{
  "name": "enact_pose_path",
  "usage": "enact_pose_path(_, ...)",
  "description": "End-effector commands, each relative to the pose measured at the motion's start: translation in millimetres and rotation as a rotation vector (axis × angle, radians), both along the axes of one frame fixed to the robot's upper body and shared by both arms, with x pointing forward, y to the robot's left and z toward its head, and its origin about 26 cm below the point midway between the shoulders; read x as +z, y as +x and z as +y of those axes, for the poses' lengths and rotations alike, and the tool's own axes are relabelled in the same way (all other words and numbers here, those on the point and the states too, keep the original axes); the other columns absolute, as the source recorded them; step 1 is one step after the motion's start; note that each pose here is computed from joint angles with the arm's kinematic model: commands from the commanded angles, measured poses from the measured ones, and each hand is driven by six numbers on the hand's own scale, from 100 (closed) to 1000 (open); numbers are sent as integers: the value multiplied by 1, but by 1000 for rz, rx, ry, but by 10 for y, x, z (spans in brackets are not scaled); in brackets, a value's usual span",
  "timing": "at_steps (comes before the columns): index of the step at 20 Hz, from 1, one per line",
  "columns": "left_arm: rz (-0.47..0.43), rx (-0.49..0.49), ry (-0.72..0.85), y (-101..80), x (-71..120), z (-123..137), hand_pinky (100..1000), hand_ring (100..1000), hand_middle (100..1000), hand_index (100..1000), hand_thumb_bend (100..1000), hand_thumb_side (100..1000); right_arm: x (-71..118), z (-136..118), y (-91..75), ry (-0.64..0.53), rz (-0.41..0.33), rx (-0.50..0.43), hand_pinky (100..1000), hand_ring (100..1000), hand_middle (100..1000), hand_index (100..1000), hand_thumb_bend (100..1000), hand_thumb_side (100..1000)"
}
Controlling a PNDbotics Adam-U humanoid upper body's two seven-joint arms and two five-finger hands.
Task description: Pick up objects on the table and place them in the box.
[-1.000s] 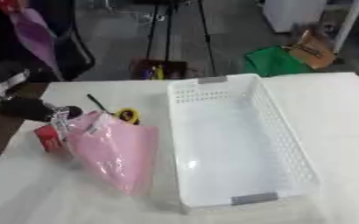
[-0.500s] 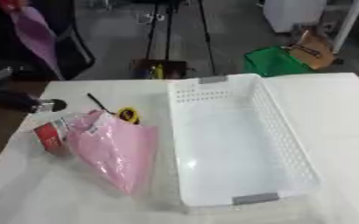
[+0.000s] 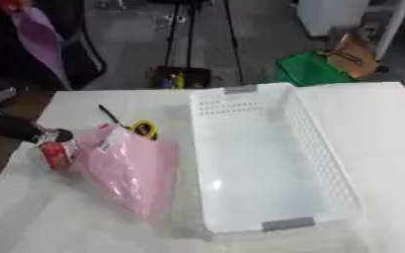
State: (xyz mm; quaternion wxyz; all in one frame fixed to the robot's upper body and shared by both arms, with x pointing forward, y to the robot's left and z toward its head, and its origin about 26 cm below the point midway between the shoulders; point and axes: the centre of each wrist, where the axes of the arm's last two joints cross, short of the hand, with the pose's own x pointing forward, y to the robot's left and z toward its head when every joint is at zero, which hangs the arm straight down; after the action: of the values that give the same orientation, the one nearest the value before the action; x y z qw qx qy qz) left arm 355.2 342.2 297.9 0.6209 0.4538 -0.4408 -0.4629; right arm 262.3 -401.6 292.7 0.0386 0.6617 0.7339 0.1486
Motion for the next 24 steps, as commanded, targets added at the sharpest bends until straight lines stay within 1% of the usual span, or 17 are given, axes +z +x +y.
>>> enact_pose_path(1,260,193,-165,-66,70,13,988,1000,1000,1000,723,532,85,-1,-55,-19,-23,2,709,672,716,788,100,754)
enact_pose_path(5,274,183,-153,-79,13,-33,985,1000,1000,1000,714,537,75,2,-51,-13,-22,7,710,672,715,788,100,755)
enact_pose_path(9,278,207,-122,-49,-49,-11,980,999,1000,1000,684,525,66,1,-51,-7,-25,9,709,671,714,787,100,755)
enact_pose_path(10,277,210,-113,-40,-60,-5,973,994,1000,1000,657,516,64,1,-51,-7,-26,10,709,671,714,787,100,754)
enact_pose_path(12,270,209,-88,-25,-68,-2,963,987,990,1000,623,526,59,-1,-51,-5,-26,10,709,671,714,787,100,753)
enact_pose_path(16,250,202,-48,5,-63,4,958,982,982,1000,596,540,54,-1,-51,-3,-26,12,709,671,714,787,100,753)
enact_pose_path(24,255,247,-53,148,-78,107,959,984,984,1000,588,540,37,-12,-56,4,-23,12,710,671,714,787,100,753)
